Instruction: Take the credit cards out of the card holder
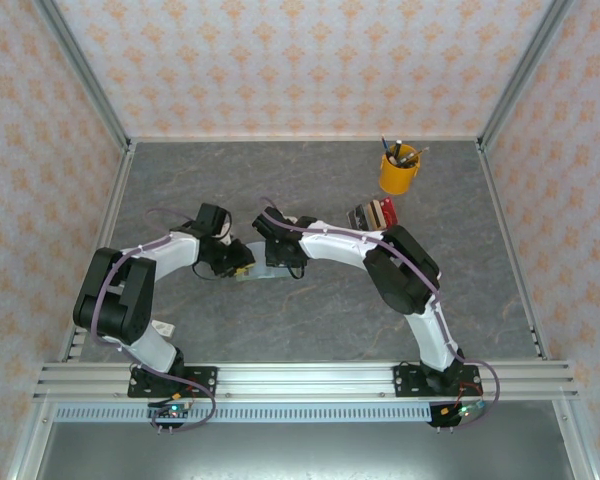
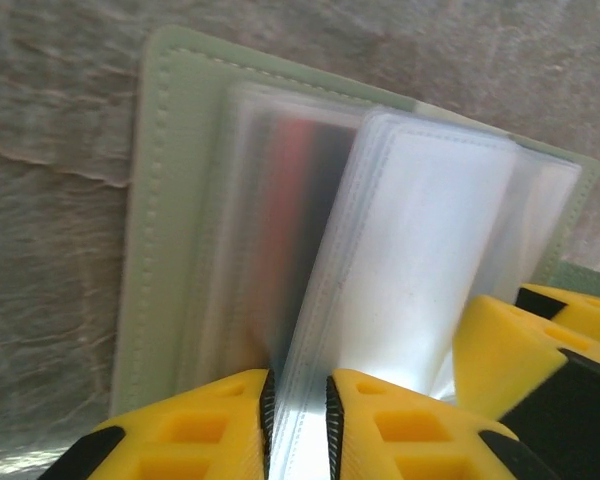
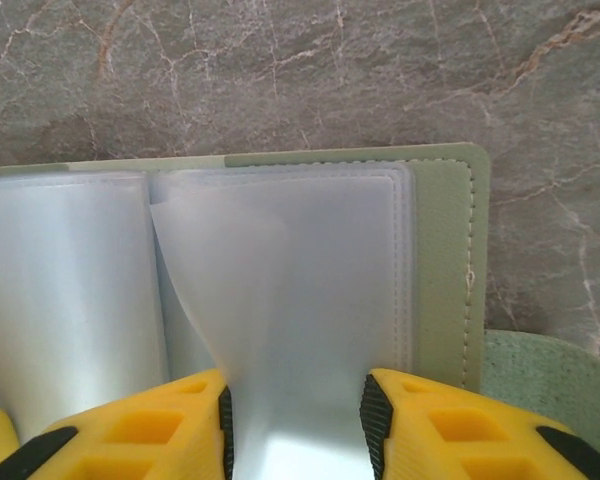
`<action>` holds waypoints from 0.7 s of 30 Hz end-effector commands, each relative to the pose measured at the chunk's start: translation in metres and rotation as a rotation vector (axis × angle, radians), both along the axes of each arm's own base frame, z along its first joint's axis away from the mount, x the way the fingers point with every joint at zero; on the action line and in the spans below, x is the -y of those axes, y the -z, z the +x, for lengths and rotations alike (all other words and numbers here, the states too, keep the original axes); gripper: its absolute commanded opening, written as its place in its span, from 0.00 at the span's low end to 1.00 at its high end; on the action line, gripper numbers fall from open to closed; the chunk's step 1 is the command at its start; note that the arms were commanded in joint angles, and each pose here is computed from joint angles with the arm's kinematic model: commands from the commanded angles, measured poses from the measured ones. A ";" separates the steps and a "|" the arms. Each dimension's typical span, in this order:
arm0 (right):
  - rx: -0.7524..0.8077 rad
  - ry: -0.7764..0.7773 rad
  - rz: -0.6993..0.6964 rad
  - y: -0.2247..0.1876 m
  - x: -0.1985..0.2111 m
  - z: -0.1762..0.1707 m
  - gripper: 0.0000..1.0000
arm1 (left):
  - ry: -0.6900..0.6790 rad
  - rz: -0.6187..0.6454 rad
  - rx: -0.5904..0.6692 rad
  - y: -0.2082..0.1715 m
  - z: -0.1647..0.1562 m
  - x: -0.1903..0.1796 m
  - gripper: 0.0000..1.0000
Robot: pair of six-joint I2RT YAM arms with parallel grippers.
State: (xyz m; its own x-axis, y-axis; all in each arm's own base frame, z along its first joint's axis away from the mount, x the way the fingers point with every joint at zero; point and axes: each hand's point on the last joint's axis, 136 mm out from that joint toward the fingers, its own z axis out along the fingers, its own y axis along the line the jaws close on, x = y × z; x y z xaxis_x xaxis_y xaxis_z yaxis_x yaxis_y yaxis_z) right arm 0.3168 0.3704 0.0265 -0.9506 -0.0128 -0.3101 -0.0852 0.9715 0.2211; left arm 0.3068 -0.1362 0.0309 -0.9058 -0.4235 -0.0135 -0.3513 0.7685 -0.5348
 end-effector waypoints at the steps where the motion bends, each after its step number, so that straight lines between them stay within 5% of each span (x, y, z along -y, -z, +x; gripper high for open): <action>1: -0.118 0.007 -0.096 0.051 0.025 -0.020 0.39 | 0.043 -0.030 0.045 -0.014 0.007 0.010 0.23; 15: -0.097 -0.002 0.031 0.028 0.016 -0.016 0.36 | 0.052 -0.089 0.044 -0.011 0.012 0.021 0.30; 21: -0.027 -0.012 0.185 -0.022 0.002 -0.003 0.36 | 0.062 -0.138 0.072 -0.018 0.018 0.030 0.33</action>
